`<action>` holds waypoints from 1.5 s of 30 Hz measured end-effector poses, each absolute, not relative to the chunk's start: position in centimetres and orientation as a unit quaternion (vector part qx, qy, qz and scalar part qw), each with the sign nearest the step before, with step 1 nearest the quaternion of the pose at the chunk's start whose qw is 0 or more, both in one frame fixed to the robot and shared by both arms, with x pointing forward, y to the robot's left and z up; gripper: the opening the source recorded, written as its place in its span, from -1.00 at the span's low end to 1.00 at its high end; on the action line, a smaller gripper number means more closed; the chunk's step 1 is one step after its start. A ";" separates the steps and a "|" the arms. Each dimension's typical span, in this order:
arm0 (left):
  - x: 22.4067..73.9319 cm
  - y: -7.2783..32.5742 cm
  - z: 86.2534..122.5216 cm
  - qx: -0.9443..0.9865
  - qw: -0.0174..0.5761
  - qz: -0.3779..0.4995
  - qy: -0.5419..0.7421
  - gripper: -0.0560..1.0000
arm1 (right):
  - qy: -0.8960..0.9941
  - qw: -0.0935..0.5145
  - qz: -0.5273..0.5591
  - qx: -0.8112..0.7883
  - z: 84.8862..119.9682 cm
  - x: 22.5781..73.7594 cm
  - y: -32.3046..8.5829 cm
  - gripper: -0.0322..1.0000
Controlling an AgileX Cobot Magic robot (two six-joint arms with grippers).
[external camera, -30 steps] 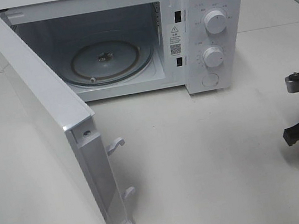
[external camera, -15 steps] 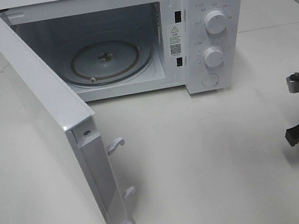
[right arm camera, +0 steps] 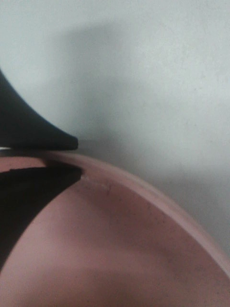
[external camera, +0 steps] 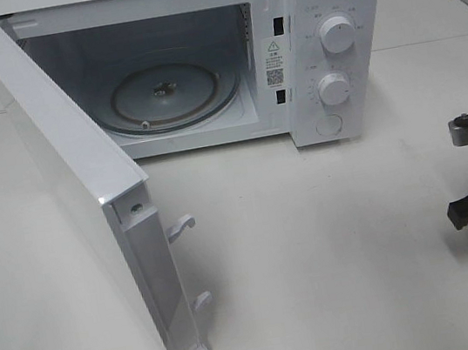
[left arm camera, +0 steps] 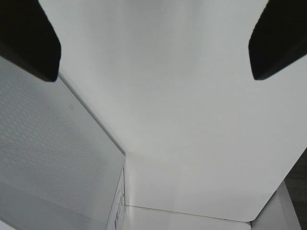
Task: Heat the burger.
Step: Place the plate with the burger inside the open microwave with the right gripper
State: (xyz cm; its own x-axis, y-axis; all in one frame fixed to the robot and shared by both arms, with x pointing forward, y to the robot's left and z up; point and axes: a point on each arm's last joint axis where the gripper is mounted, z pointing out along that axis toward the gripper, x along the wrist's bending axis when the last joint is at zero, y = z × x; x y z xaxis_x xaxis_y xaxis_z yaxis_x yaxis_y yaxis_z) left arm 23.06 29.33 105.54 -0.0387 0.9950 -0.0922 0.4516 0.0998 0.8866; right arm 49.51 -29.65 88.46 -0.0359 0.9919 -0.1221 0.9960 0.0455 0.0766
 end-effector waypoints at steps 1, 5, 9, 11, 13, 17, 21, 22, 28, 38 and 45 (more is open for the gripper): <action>23.1 29.3 105.5 0.573 0.390 0.349 0.631 0.98 | 0.720 0.071 -0.015 0.690 88.5 49.5 -29.6 -0.75; 23.1 29.3 105.5 0.573 0.390 0.349 0.631 0.98 | 0.727 0.071 -0.022 0.682 88.5 49.5 -29.4 -0.77; 23.1 29.3 105.5 0.573 0.390 0.349 0.631 0.98 | 0.738 0.071 -0.034 0.670 88.5 49.2 -28.7 -0.81; 23.1 29.3 105.5 0.573 0.390 0.349 0.631 0.98 | 0.740 0.070 -0.037 0.668 88.5 49.2 -28.7 -0.81; 23.1 29.3 105.5 0.573 0.390 0.349 0.631 0.98 | 0.743 0.070 -0.041 0.665 88.5 49.1 -28.5 -0.81; 23.1 29.3 105.5 0.573 0.390 0.349 0.631 0.98 | 0.740 0.080 -0.039 0.667 89.2 49.1 -28.5 -0.86; 23.1 29.3 105.5 0.573 0.390 0.349 0.631 0.98 | 0.739 0.088 -0.038 0.666 89.9 48.9 -28.5 -0.89; 23.1 29.3 105.5 0.573 0.390 0.349 0.631 0.98 | 0.739 0.092 -0.036 0.667 90.4 48.8 -28.6 -0.89; 23.1 29.3 105.5 0.573 0.390 0.349 0.631 0.98 | 0.738 0.096 -0.036 0.667 91.1 48.5 -28.5 -0.89; 23.1 29.3 105.5 0.573 0.390 0.349 0.631 0.98 | 0.752 0.116 -0.037 0.648 92.9 47.7 -27.0 -0.88; 23.1 29.3 105.5 0.573 0.390 0.349 0.631 0.98 | 0.763 0.128 -0.041 0.632 94.0 47.1 -26.5 -0.88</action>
